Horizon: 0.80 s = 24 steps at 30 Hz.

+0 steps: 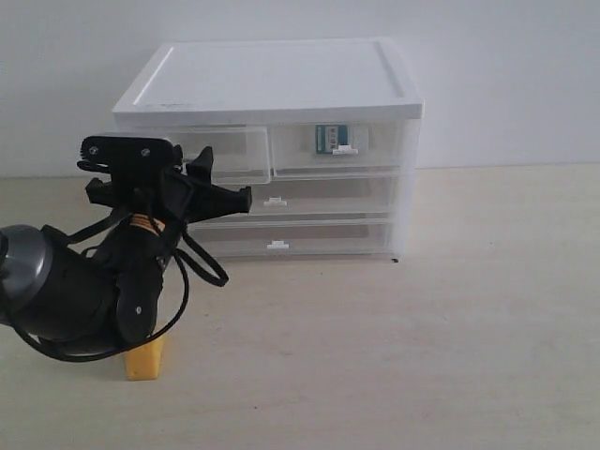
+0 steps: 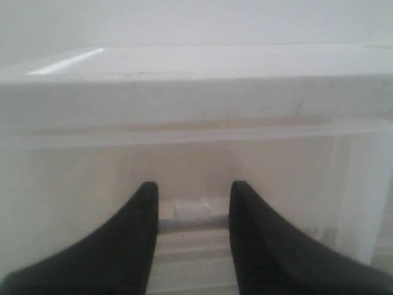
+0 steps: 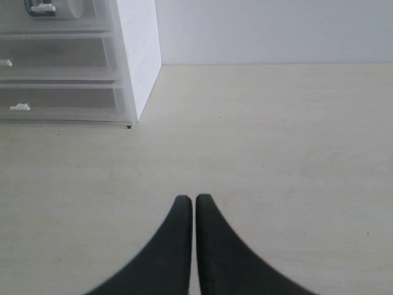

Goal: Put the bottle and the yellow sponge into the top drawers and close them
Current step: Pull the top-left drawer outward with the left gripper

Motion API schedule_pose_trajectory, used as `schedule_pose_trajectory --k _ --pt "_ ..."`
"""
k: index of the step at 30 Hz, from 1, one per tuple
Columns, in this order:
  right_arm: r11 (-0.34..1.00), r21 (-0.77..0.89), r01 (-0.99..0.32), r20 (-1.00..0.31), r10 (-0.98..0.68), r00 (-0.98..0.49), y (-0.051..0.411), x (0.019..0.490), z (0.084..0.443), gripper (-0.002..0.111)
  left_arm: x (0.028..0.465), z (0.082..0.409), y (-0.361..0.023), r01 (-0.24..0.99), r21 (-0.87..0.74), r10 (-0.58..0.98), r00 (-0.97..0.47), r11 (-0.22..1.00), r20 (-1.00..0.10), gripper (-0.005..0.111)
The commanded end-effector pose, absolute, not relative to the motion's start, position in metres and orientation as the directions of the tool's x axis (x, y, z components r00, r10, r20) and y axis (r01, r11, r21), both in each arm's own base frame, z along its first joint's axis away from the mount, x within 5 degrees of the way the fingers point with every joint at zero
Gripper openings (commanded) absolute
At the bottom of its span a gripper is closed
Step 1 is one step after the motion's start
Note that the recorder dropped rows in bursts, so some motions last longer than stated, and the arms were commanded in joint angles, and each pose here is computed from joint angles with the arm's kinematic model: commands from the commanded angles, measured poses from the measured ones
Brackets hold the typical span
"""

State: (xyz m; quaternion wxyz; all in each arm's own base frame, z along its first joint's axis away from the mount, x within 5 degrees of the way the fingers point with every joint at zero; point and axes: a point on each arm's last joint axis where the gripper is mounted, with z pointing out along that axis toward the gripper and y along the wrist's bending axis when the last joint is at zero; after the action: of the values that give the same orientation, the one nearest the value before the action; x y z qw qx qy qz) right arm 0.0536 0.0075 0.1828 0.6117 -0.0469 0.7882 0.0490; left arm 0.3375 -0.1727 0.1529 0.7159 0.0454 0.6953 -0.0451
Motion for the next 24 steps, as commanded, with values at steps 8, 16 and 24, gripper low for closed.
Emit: schedule_pose_trajectory --k 8,16,24 --pt "0.991 0.014 -0.132 -0.973 -0.017 -0.232 0.007 0.053 0.184 0.0 0.305 0.161 -0.178 0.151 -0.019 -0.023 0.021 0.988 -1.0 0.004" --pt "0.991 0.014 -0.132 -0.973 -0.017 -0.232 0.007 0.053 0.184 0.0 0.283 0.17 -0.179 0.141 -0.002 -0.002 0.005 0.99 -1.0 0.004" --pt "0.991 0.014 -0.132 -0.973 -0.017 -0.232 0.007 0.053 0.184 0.0 0.267 0.161 -0.182 0.142 0.005 0.009 -0.023 0.99 -1.0 0.004"
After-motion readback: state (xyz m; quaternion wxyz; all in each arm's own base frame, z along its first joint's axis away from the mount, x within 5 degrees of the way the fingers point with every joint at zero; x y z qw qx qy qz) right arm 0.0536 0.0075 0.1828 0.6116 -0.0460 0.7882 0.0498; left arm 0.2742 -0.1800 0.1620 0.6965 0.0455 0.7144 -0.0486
